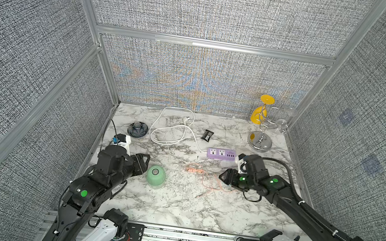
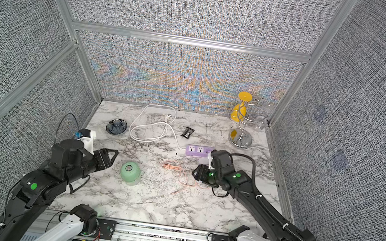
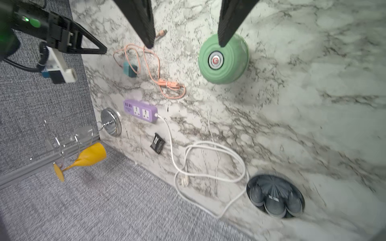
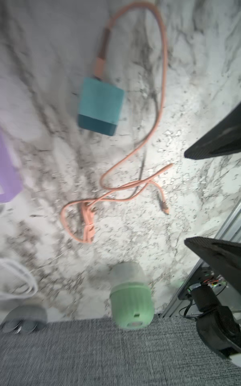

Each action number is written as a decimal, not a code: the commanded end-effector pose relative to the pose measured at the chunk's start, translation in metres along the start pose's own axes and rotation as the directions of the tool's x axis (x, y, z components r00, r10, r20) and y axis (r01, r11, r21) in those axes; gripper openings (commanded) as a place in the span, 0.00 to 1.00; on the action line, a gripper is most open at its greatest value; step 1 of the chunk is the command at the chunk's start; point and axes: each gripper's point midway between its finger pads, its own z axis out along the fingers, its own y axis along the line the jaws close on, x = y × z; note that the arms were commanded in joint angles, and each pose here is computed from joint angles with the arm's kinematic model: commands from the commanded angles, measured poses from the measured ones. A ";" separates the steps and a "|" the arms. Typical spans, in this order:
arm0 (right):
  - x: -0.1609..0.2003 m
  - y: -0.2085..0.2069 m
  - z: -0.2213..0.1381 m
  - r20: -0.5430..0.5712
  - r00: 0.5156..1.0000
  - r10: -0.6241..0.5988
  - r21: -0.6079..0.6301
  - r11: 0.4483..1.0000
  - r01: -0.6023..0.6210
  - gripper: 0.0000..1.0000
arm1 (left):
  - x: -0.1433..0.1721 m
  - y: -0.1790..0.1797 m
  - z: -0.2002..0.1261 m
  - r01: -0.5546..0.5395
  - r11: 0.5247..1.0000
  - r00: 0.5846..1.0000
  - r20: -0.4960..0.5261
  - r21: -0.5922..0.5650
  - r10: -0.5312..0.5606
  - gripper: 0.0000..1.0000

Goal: Charge the cordless meat grinders
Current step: Pick up the charging cable from the center of the board.

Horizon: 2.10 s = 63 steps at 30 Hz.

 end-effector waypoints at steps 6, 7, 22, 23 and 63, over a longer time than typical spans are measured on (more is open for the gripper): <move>0.046 0.017 0.053 -0.065 0.991 0.116 0.039 0.993 -0.114 0.53 | 0.061 0.003 0.053 0.060 0.998 0.979 -0.193 -0.033 -0.065 0.41; 0.049 0.019 0.058 -0.069 0.991 0.116 0.041 0.993 -0.114 0.53 | 0.062 0.000 0.056 0.046 0.998 0.980 -0.190 -0.033 -0.051 0.40; 0.043 0.013 0.095 -0.031 0.987 0.157 0.135 0.979 -0.151 0.63 | 0.054 0.026 0.053 -0.063 0.988 0.993 -0.109 -0.143 0.047 0.73; 0.041 0.011 0.096 -0.025 0.987 0.157 0.141 0.978 -0.152 0.63 | 0.053 0.026 0.053 -0.065 0.987 0.993 -0.103 -0.146 0.050 0.78; -0.074 0.047 0.002 -0.163 0.932 0.322 -0.171 0.921 -0.349 0.00 | 0.057 -0.200 0.077 -0.864 0.413 0.500 0.382 0.289 0.777 0.71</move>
